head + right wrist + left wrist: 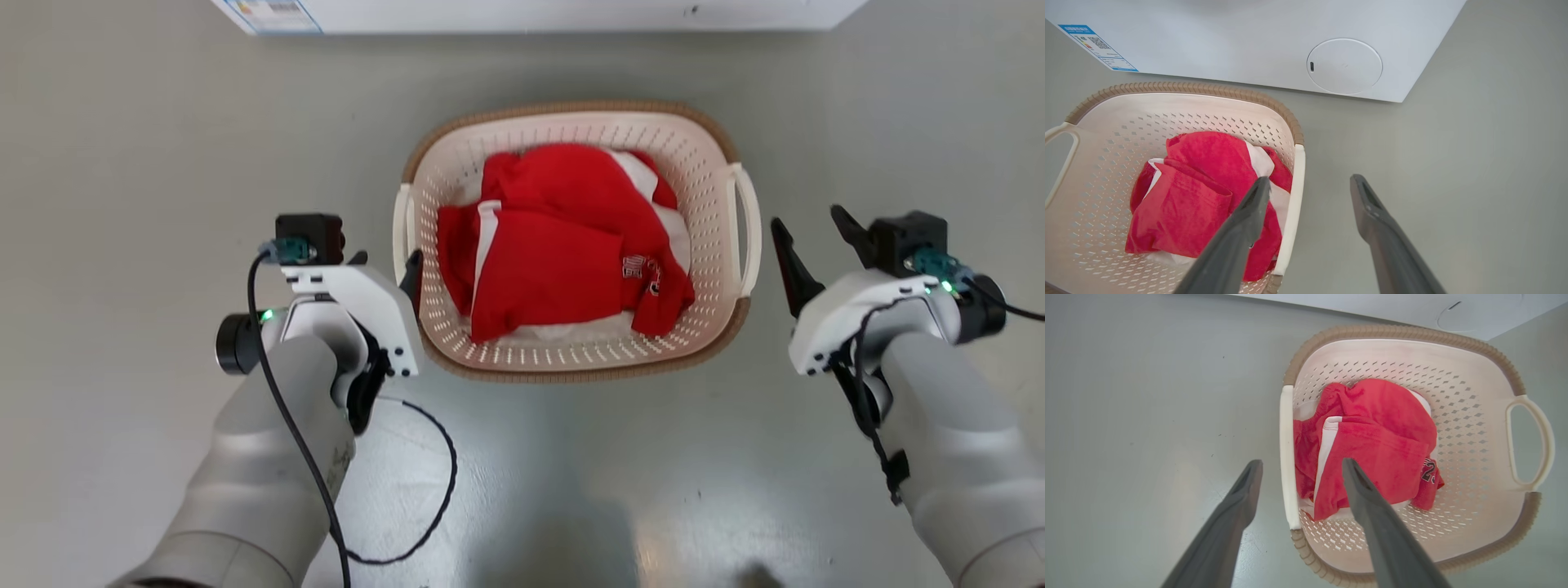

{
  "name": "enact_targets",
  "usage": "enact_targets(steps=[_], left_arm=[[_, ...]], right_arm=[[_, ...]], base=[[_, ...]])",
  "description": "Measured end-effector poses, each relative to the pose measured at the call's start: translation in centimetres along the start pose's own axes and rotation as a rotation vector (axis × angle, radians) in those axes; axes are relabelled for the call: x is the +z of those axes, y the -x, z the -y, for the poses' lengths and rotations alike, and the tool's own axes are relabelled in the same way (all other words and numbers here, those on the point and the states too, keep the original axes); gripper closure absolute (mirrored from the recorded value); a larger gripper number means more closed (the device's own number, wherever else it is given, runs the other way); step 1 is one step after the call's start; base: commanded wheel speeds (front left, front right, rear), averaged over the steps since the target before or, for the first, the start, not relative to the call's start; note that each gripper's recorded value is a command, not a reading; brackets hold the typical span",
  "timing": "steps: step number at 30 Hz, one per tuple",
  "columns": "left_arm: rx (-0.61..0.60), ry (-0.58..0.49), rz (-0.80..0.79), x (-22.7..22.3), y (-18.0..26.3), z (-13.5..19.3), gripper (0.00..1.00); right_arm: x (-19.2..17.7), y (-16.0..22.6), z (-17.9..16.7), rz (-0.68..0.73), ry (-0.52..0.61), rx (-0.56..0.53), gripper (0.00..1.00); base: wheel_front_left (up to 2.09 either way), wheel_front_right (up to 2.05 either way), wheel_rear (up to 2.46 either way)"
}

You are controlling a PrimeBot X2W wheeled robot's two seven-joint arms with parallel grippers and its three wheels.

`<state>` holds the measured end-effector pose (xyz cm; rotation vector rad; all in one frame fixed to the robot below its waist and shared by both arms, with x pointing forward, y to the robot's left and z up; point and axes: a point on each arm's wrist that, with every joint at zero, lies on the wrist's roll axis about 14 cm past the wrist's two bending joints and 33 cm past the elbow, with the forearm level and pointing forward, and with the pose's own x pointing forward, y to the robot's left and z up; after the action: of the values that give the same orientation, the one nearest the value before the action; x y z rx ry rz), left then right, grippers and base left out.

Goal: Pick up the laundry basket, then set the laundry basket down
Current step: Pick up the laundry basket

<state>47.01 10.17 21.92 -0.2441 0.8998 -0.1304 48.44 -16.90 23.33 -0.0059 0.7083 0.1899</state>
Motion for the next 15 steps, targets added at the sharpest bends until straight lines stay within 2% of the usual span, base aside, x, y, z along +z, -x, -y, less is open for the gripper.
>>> enact_targets(steps=[15], left_arm=[[0.003,-0.031,-0.065,-1.3,-3.1,0.1,0.00]], right_arm=[[-3.3,-1.7,-0.6,-0.080,-0.021,0.024,0.00]], base=[[0.00,0.00,0.00]])
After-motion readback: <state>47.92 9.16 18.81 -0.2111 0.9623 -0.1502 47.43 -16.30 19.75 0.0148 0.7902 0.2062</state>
